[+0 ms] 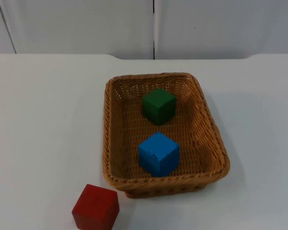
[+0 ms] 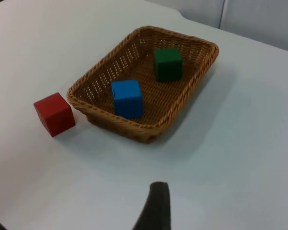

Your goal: Pick up one cube with each hand and place exactly two cubes into the same basket, leaving the remaining cube outside.

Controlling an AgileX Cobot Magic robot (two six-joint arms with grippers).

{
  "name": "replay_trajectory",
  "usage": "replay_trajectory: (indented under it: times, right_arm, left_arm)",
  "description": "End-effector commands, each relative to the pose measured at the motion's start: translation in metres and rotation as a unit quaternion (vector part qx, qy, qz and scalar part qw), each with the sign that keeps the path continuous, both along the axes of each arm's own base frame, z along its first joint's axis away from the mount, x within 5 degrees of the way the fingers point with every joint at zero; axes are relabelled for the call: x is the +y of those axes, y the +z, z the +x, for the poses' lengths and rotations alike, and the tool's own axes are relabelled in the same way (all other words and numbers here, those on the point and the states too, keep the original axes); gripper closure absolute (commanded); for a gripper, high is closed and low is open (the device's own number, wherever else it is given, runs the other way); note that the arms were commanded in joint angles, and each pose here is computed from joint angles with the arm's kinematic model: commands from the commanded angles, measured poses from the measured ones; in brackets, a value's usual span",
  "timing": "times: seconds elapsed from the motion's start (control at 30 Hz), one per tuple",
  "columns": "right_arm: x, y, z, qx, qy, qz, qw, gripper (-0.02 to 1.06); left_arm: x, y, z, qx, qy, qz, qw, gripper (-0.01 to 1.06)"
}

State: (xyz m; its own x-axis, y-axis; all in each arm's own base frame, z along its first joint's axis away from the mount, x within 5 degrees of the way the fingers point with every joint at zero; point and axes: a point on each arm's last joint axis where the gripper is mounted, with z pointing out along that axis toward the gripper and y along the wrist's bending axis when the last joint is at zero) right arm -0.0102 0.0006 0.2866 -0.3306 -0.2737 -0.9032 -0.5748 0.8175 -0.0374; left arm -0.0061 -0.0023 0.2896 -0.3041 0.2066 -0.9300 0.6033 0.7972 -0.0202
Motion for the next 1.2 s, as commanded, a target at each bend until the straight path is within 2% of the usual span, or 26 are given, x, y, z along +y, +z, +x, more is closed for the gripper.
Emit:
replay_trajectory:
  times: [0.0, 0.1, 0.27, 0.8, 0.93, 0.97, 1.03, 1.07, 1.13, 1.17]
  right_arm:
    - [-0.0006, -0.002, 0.0002, 0.003, 0.0, -0.004, 1.0, 0.34]
    - [-0.0006, -0.002, 0.0002, 0.003, 0.0, -0.004, 1.0, 0.34]
    - [-0.0002, -0.0067, 0.0011, 0.014, 0.0, -0.012, 0.9998, 0.34]
    - [0.0011, -0.0062, 0.0002, 0.019, 0.003, 0.0, 0.9998, 0.34]
    - [0.0011, -0.0062, 0.0002, 0.019, 0.003, 0.0, 0.9998, 0.33]
    - [0.0011, -0.0062, 0.0002, 0.019, 0.003, 0.0, 0.9998, 0.31]
    - [0.0011, -0.0062, 0.0002, 0.019, 0.003, 0.0, 0.9998, 0.2]
    - [0.0011, -0.0062, 0.0002, 0.019, 0.003, 0.0, 0.9998, 0.2]
    - [0.0011, -0.0062, 0.0002, 0.019, 0.003, 0.0, 0.9998, 0.03]
    - [0.0011, -0.0062, 0.0002, 0.019, 0.003, 0.0, 0.9998, -0.01]
  left_arm:
    - [0.003, -0.0052, -0.0014, 0.025, 0.012, 0.015, 0.999, 0.36]
    - [0.0051, -0.0132, 0.0006, 0.043, 0.025, 0.039, 0.998, 0.36]
    - [0.005, -0.0151, 0.002, 0.045, 0.03, 0.038, 0.998, 0.36]
    - [0.005, -0.0151, 0.002, 0.044, 0.03, 0.039, 0.998, 0.36]
    - [0.0046, -0.0151, 0.0017, 0.046, 0.028, 0.037, 0.998, 0.31]
    - [0.0046, -0.0151, 0.0017, 0.046, 0.028, 0.037, 0.998, 0.26]
    - [0.0046, -0.0151, 0.0017, 0.046, 0.028, 0.037, 0.998, 0.13]
    - [0.0046, -0.0151, 0.0017, 0.046, 0.028, 0.037, 0.998, 0.13]
    - [0.0046, -0.0151, 0.0017, 0.046, 0.028, 0.037, 0.998, 0.0]
    - [0.0046, -0.0151, 0.0017, 0.046, 0.028, 0.037, 0.998, 0.0]
